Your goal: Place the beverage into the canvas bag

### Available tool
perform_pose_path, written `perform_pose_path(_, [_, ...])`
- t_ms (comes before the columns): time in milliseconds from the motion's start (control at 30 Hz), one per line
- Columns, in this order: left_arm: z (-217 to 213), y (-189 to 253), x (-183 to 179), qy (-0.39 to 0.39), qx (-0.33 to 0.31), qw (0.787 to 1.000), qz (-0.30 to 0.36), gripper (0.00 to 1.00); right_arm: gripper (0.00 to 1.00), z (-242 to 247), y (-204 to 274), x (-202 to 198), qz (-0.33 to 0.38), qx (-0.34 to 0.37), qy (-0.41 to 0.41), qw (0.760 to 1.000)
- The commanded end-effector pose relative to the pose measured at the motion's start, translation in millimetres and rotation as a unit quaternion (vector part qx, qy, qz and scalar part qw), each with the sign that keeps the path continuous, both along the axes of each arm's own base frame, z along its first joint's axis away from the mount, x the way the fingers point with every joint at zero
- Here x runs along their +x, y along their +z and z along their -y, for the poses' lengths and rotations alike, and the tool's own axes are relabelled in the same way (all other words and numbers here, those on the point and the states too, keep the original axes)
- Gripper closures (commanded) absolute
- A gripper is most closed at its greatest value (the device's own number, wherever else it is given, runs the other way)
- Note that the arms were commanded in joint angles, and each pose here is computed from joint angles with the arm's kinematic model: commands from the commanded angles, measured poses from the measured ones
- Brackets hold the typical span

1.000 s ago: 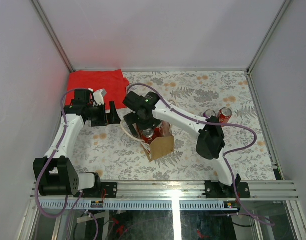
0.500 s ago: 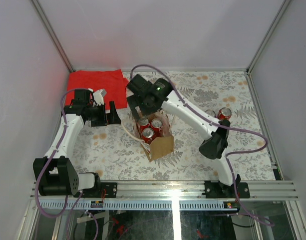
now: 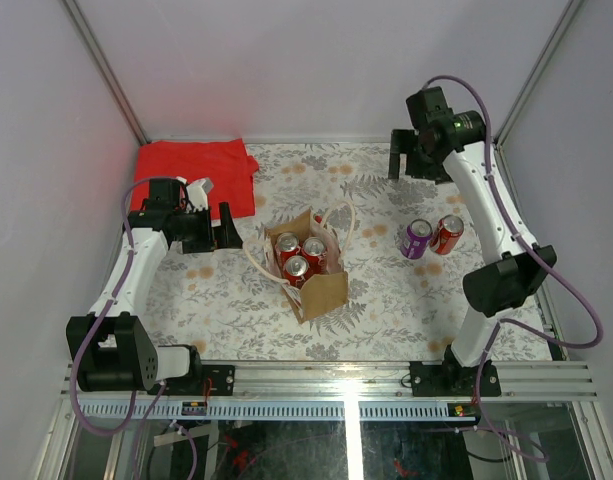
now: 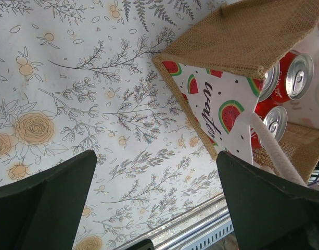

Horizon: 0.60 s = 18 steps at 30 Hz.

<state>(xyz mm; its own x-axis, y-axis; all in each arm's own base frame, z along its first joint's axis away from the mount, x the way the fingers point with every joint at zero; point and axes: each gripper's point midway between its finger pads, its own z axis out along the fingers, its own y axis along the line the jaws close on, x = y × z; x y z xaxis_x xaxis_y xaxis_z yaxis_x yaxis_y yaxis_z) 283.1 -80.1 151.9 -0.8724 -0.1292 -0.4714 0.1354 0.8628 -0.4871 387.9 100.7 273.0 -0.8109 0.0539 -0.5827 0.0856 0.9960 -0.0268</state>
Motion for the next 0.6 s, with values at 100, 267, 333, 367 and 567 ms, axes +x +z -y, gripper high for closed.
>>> perform_pose_path(100, [0.4, 3.8, 4.0, -0.007, -0.005, 1.000, 0.015, 0.00, 0.04, 16.7, -76.3, -13.6, -0.116, 0.006, 0.017, 0.993])
perform_pose_path(267, [0.1, 2.5, 2.5, -0.006, -0.003, 1.000, 0.014, 0.00, 0.04, 22.1, -101.8, -14.6, -0.146, -0.001, 0.021, 0.989])
perform_pose_path(333, [0.1, 2.2, 2.2, -0.007, -0.003, 1.000, 0.014, 0.00, 0.04, 22.3, -112.6, -17.1, -0.162, -0.001, 0.024, 0.987])
perform_pose_path(367, [-0.3, 2.2, 2.4, -0.006, -0.002, 1.000, 0.014, 0.00, 0.04, 23.6, -118.1, -18.7, -0.170, -0.003, 0.024, 0.985])
perform_pose_path(567, [-0.6, 3.7, 2.3, -0.006, -0.001, 1.000, 0.016, 0.00, 0.05, 27.2, -149.3, -35.0, -0.213, -0.004, 0.023, 0.977])
